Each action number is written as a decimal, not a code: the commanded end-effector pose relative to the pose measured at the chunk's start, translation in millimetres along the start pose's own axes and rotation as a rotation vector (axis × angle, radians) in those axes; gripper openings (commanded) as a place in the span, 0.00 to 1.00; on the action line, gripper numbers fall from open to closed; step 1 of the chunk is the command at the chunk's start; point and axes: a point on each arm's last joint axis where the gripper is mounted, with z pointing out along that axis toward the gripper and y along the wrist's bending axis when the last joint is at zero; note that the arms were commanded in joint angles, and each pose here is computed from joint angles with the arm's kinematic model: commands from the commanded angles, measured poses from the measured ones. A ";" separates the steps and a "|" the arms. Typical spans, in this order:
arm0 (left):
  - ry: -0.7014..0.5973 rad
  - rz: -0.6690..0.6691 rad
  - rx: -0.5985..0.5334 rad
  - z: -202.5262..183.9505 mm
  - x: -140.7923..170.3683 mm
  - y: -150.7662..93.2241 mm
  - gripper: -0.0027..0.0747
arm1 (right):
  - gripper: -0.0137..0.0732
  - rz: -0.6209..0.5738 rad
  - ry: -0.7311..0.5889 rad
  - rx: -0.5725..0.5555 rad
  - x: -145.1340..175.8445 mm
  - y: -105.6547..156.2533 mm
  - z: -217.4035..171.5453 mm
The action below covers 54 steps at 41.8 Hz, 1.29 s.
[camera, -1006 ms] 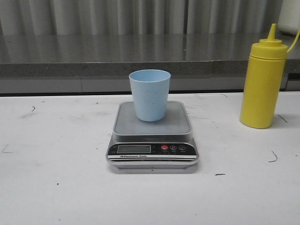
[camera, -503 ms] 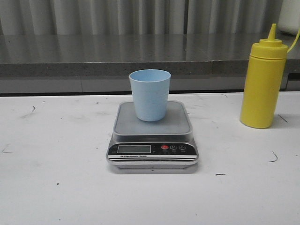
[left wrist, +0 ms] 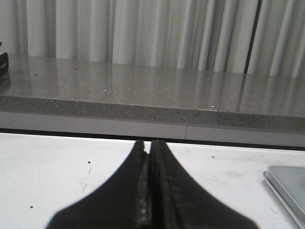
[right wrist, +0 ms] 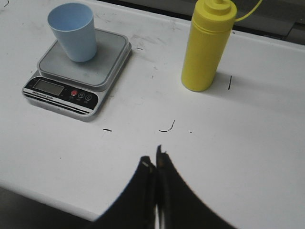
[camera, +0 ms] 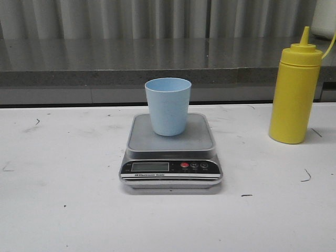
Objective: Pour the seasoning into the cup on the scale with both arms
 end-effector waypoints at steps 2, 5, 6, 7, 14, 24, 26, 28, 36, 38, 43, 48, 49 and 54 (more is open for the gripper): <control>-0.072 -0.013 0.015 -1.0 0.6 -0.5 0.01 | 0.08 -0.030 -0.084 0.026 -12.4 -2.0 -4.5; -0.072 -0.013 0.015 -1.0 0.6 -0.5 0.01 | 0.08 -0.080 -0.143 0.100 -9.6 -8.3 -3.9; -0.072 -0.013 0.015 -1.0 0.6 -0.5 0.01 | 0.08 -0.089 -0.171 0.124 -7.8 -10.1 -4.5; -0.072 -0.013 0.015 -1.0 0.6 -0.5 0.01 | 0.08 -0.093 -0.199 0.150 -4.8 -12.1 -2.4; -0.072 -0.013 0.015 -1.0 0.6 -0.5 0.01 | 0.08 -0.081 -0.395 0.267 32.2 -18.6 10.4; -0.072 -0.013 0.015 -1.0 0.6 -0.5 0.01 | 0.08 -0.070 -0.521 0.360 98.8 -23.3 43.1; -0.072 -0.013 0.015 -1.0 0.6 -0.5 0.01 | 0.08 -0.061 -0.533 0.366 108.6 -24.1 49.6; -0.072 -0.013 0.015 -1.0 0.6 -0.5 0.01 | 0.08 -0.062 -0.549 0.371 114.6 -24.4 53.3; -0.070 -0.013 0.014 -0.9 0.7 -0.5 0.01 | 0.08 -0.071 -0.600 0.373 122.7 -24.4 58.8; -0.070 -0.013 0.014 -0.9 0.7 -0.5 0.01 | 0.08 -0.071 -0.600 0.373 122.7 -24.4 58.8; -0.070 -0.013 0.014 -0.9 0.7 -0.5 0.01 | 0.08 -0.071 -0.597 0.373 122.8 -24.5 59.0; -0.070 -0.013 0.014 -0.9 0.7 -0.5 0.01 | 0.08 -0.071 -0.599 0.373 122.7 -24.5 58.9; -0.070 -0.013 0.014 -0.9 0.7 -0.5 0.01 | 0.08 -0.072 -0.601 0.373 122.5 -24.4 58.8; -0.070 -0.013 0.014 -0.9 0.7 -0.5 0.01 | 0.08 -0.054 -0.620 0.367 121.3 -24.2 58.0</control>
